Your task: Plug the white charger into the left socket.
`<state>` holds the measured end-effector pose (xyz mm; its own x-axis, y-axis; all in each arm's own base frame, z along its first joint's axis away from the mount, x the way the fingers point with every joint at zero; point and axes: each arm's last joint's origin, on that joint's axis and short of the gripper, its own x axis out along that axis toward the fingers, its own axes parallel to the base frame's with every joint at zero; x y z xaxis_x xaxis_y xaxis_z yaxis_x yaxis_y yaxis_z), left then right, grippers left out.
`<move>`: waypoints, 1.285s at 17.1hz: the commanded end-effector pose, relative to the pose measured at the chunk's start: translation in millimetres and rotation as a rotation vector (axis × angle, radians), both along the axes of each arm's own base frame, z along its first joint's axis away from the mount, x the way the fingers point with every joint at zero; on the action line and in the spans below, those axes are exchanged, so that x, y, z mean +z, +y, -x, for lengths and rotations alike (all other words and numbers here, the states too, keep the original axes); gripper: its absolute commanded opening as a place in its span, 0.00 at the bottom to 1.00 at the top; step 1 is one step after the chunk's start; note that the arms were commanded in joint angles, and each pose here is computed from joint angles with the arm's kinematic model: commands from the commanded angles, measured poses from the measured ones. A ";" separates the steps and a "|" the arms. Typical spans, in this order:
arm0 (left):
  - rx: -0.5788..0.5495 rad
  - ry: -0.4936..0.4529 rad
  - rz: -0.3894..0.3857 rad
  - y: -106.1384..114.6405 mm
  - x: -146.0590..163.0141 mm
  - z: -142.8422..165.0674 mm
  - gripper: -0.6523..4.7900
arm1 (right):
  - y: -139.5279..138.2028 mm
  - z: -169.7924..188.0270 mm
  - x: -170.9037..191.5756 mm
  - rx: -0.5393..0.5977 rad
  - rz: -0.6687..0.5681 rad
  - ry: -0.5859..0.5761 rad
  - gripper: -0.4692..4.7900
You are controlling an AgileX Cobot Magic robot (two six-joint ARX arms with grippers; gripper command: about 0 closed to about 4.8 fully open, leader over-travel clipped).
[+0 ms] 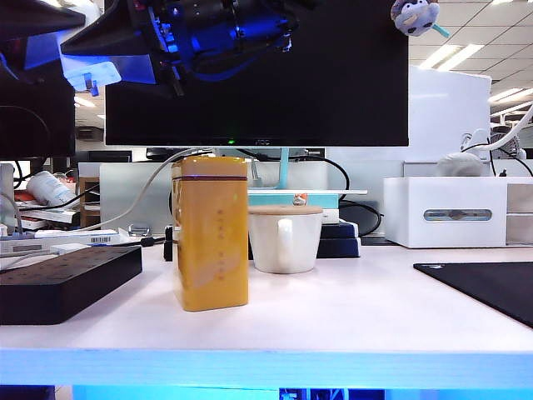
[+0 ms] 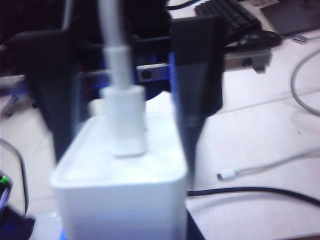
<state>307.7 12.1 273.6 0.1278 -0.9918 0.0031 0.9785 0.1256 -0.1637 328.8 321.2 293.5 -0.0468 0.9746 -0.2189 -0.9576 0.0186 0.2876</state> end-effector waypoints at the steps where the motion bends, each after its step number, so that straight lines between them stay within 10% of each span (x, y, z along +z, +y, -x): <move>1: 0.038 -0.041 -0.025 1.5 3.4 -1.2 1.00 | 2.4 0.9 6.5 -0.031 -0.020 -0.027 0.31; 22: 0.287 -0.090 -0.085 47.9 20.4 6.2 1.00 | 28.5 -22.8 -47.1 -0.166 -0.018 -0.256 0.27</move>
